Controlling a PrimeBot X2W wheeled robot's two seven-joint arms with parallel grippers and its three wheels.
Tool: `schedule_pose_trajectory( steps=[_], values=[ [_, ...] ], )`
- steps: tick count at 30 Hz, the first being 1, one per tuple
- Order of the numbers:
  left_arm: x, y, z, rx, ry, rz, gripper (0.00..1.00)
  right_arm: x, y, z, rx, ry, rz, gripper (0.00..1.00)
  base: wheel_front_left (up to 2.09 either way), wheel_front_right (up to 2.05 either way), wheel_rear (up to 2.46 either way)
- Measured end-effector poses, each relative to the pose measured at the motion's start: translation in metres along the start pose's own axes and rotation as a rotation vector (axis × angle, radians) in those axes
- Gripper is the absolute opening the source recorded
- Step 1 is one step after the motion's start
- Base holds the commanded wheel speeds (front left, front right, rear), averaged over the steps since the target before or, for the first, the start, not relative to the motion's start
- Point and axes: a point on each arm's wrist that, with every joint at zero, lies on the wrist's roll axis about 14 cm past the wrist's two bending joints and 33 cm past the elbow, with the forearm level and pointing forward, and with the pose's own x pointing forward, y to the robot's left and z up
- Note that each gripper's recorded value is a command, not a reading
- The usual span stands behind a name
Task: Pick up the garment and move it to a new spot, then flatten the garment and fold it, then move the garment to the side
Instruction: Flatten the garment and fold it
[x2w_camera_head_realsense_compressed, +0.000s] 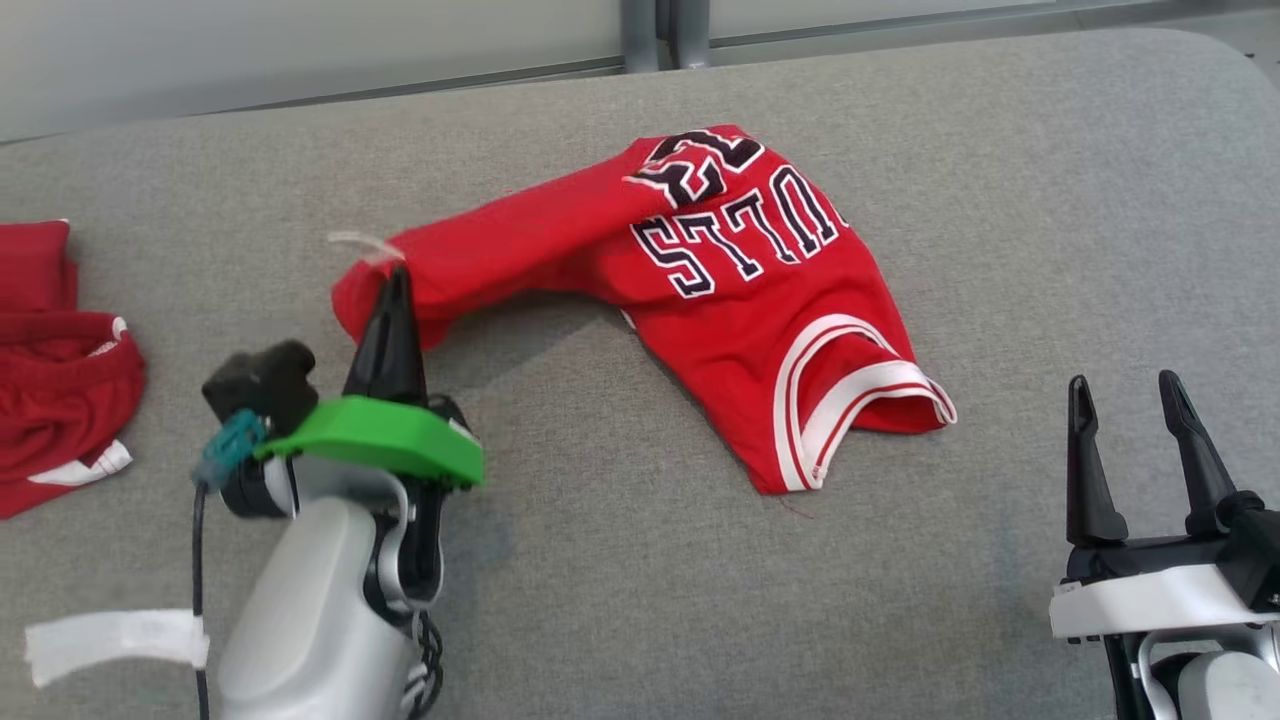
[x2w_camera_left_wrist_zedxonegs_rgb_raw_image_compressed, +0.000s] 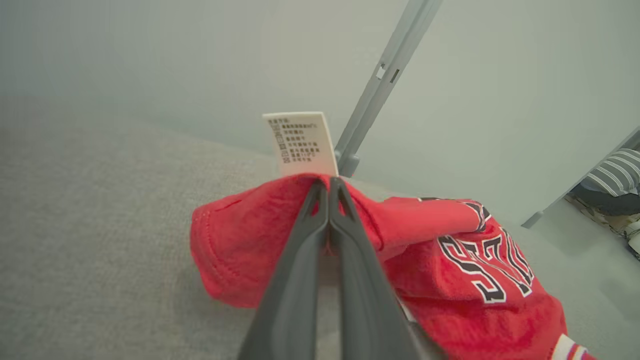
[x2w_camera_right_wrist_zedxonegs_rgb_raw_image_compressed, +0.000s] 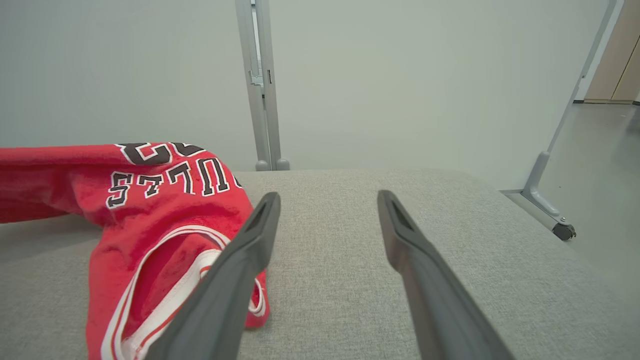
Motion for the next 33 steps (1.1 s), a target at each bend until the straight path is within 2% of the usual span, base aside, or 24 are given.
schedule_pose_trajectory(
  steps=[3,4,7,8,10,12,14,17,18,24,27,33],
  values=[
    [-0.024,0.017,-0.02,-0.03,0.04,0.04,0.08,0.004,0.009,-0.001,-0.012,0.0,0.029,1.0,0.0,0.0,0.0],
    [-0.027,0.017,-0.02,-0.038,0.039,0.031,0.15,0.005,0.012,-0.001,-0.015,0.0,0.039,1.0,0.0,0.0,0.0],
    [-0.034,0.023,-0.013,-0.053,0.011,0.033,0.16,0.008,0.023,-0.003,-0.018,0.001,0.071,1.0,0.0,0.0,0.0],
    [-0.038,0.028,-0.012,-0.057,0.004,0.049,0.21,0.009,0.026,-0.002,-0.019,0.0,0.08,1.0,0.0,0.0,0.0],
    [-0.047,0.035,-0.014,-0.061,0.008,0.062,0.39,0.01,0.029,-0.001,-0.021,-0.005,0.09,1.0,0.0,0.0,0.0],
    [-0.056,0.034,-0.021,-0.089,0.023,0.064,0.49,0.01,0.031,0.001,-0.022,-0.013,0.096,1.0,0.0,0.0,0.0],
    [-0.061,0.031,-0.026,-0.104,0.035,0.062,0.69,0.01,0.031,0.003,-0.024,-0.018,0.1,1.0,0.0,0.0,0.0],
    [-0.07,0.019,-0.041,-0.114,0.079,0.035,0.95,0.009,0.029,0.005,-0.028,-0.023,0.097,1.0,0.0,0.0,0.0],
    [-0.074,0.011,-0.052,-0.114,0.115,0.013,1.0,0.009,0.029,0.006,-0.03,-0.023,0.096,1.0,0.0,0.0,0.0],
    [-0.093,-0.04,-0.116,-0.137,0.364,-0.144,1.0,0.005,0.025,0.001,-0.043,-0.006,0.097,1.0,0.0,0.0,0.0],
    [-0.082,-0.058,-0.132,-0.081,0.448,-0.221,1.0,0.007,0.022,0.003,-0.049,-0.012,0.089,1.0,0.0,0.0,0.0],
    [-0.076,-0.075,-0.162,0.018,0.579,-0.314,1.0,0.007,0.011,0.003,-0.059,-0.009,0.054,1.0,0.0,0.0,0.0]
  ],
)
